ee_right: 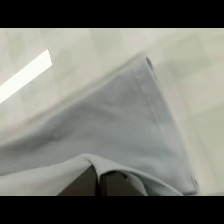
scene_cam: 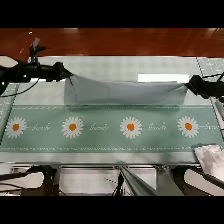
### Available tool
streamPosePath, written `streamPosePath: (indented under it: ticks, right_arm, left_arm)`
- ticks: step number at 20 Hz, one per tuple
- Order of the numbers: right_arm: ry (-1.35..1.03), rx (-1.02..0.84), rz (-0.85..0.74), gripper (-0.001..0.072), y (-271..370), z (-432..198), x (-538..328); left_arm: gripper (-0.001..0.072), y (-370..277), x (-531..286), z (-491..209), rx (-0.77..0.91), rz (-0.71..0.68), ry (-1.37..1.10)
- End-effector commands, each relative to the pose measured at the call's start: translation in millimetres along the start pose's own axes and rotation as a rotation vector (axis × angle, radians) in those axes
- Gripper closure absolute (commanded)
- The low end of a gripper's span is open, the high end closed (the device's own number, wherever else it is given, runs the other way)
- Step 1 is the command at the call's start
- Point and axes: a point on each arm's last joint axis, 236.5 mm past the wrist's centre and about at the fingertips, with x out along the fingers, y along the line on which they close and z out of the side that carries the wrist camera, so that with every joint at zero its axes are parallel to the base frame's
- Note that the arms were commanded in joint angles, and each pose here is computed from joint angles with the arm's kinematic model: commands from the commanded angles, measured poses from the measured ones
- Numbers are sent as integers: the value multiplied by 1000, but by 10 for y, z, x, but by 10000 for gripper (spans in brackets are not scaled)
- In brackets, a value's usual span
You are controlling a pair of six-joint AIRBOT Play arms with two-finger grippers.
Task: Fold the shirts.
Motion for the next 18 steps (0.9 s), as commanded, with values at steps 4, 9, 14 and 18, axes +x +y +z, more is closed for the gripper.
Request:
streamPosePath:
  ticks: [4, 9, 14, 18]
  right_arm:
    - [-66, 29, -30, 690, -17, 210, 528]
    - [-42, 9, -63, 689, -156, 194, 702]
    - [-24, -32, -87, 688, -219, 152, 711]
    - [20, -48, -76, 410, -189, 53, 703]
  left_arm:
    - [677, 190, 464, 189, -40, -86, 121]
    - [676, 621, 475, 21, -83, -20, 192]
    - [608, 832, 361, 67, -133, 20, 177]
    - [205, 800, 355, 14, -133, 10, 200]
